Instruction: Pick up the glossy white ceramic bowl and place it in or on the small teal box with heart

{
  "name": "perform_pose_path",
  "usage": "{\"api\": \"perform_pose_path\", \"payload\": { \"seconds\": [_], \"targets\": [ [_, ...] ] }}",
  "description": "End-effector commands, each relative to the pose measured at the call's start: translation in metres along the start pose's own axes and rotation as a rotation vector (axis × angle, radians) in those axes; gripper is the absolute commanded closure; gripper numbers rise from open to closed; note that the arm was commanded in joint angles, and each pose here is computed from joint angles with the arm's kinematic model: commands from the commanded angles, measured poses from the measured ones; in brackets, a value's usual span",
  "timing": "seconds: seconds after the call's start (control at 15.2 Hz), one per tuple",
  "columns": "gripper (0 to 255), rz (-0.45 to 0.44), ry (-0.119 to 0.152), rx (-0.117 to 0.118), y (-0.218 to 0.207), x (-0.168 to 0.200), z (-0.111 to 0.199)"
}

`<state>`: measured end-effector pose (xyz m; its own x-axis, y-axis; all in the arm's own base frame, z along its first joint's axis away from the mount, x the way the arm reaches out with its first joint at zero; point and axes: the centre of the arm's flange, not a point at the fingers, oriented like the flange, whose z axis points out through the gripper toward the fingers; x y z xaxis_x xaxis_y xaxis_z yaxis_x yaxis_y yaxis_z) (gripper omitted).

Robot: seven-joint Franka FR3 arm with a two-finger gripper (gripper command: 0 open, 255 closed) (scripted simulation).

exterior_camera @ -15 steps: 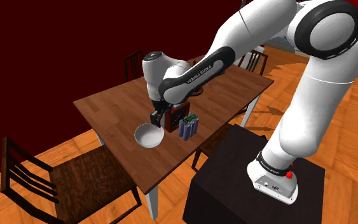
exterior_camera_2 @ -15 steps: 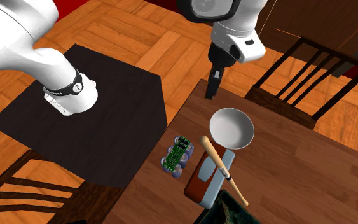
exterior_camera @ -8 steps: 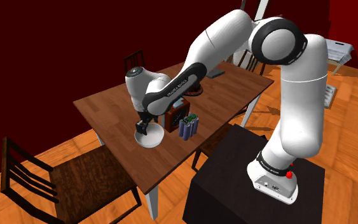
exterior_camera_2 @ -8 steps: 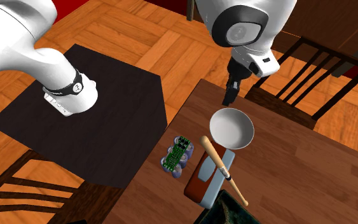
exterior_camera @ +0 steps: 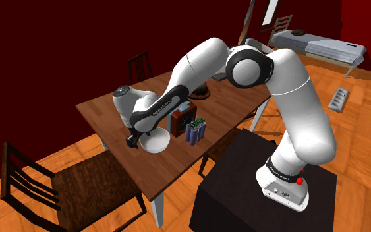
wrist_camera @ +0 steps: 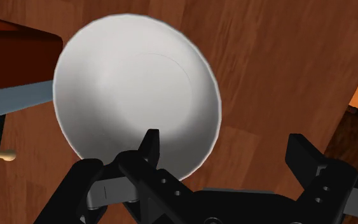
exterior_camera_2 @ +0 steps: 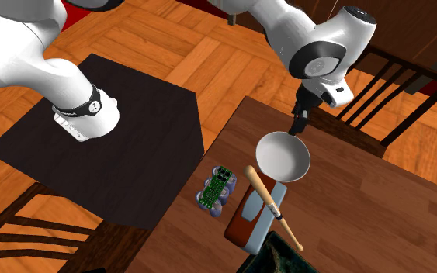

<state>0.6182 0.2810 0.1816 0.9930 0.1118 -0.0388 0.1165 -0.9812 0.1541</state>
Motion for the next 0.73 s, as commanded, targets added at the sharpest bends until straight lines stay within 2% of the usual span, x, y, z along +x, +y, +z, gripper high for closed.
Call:
{"api": "perform_pose_path", "payload": {
  "seconds": [0.0, 0.4, 0.66],
  "targets": [
    [0, 0.001, 0.001, -0.001, -0.003, 0.007, 0.015],
    [0, 0.001, 0.001, -0.001, -0.003, 0.007, 0.047],
    [0, 0.001, 0.001, -0.001, -0.003, 0.007, 0.05]
  ]
}}
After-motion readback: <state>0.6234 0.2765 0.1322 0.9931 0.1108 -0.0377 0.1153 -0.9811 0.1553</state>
